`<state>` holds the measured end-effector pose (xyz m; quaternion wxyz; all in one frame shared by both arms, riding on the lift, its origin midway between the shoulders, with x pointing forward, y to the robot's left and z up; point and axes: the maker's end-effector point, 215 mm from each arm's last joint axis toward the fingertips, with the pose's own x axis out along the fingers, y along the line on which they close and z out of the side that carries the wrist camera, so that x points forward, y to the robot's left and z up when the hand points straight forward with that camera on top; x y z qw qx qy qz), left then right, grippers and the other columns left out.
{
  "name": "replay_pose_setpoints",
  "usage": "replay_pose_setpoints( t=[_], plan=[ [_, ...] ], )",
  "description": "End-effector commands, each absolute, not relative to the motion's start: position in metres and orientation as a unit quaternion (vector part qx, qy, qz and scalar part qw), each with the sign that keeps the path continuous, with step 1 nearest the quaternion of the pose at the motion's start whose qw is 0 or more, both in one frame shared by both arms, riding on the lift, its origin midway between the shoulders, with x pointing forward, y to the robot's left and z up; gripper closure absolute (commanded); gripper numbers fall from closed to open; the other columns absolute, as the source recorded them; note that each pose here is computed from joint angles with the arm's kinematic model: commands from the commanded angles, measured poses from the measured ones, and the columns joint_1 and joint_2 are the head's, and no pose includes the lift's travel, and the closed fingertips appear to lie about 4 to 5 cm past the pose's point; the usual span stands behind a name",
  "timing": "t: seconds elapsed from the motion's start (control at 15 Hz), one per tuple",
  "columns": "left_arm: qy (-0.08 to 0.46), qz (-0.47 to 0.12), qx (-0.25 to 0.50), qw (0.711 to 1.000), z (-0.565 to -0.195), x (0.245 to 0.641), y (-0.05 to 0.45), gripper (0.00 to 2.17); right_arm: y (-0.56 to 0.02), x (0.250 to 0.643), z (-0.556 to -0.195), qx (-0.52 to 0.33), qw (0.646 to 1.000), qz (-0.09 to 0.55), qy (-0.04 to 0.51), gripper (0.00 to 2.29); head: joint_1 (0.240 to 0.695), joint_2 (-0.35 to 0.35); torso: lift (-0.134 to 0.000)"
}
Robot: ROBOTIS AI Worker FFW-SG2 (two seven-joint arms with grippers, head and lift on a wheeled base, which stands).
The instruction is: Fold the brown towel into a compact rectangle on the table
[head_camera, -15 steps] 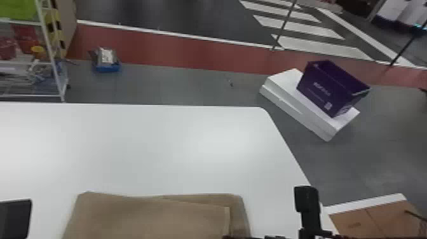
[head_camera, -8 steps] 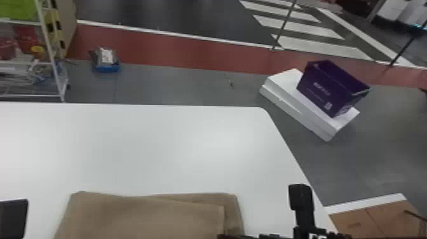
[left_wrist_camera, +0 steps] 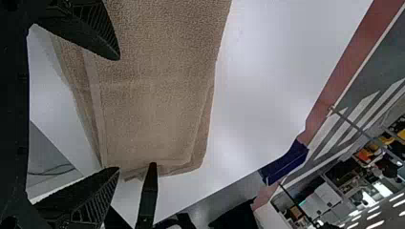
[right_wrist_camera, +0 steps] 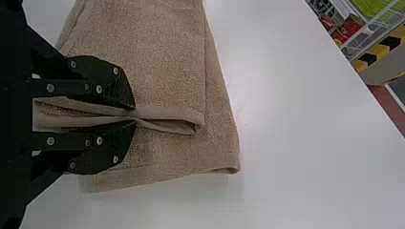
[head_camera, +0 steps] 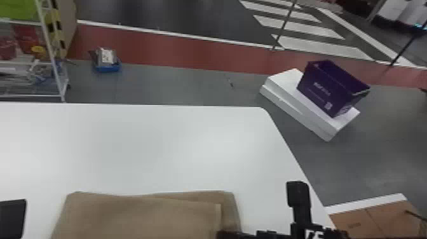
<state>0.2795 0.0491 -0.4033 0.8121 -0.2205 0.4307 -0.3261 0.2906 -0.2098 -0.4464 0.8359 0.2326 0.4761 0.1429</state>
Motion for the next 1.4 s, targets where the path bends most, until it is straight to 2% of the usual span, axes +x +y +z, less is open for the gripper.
replay_pose_setpoints(
  t=[0.0,0.2,0.53,0.73,1.0,1.07,1.33],
  plan=[
    [0.43,-0.326,-0.222,0.812,-0.403,0.28,0.049,0.07,-0.204,0.29,-0.441,0.244,0.834,0.154,0.471,1.3,0.695,-0.333,-0.124],
    [0.43,-0.324,-0.222,0.813,-0.403,0.281,0.051,0.07,-0.193,0.29,-0.429,0.263,0.83,0.18,0.458,1.45,0.695,-0.317,-0.124],
    [0.428,-0.316,-0.223,0.817,-0.403,0.284,0.058,0.07,-0.178,0.296,-0.387,0.253,0.844,0.217,0.42,1.45,0.695,-0.266,-0.124],
    [0.422,-0.312,-0.224,0.821,-0.398,0.287,0.064,0.07,-0.199,0.326,-0.336,0.245,0.874,0.228,0.353,1.45,0.695,-0.243,-0.124],
    [0.407,-0.314,-0.232,0.826,-0.385,0.291,0.071,0.07,-0.211,0.336,-0.282,0.253,0.884,0.268,0.287,1.45,0.695,-0.254,-0.124],
    [0.409,-0.314,-0.233,0.825,-0.385,0.288,0.071,0.07,-0.217,0.336,-0.28,0.252,0.886,0.265,0.284,1.45,0.695,-0.252,-0.124],
    [0.406,-0.315,-0.235,0.825,-0.383,0.287,0.072,0.07,-0.231,0.315,-0.324,0.29,0.865,0.243,0.329,1.45,0.695,-0.279,-0.124]
  ],
)
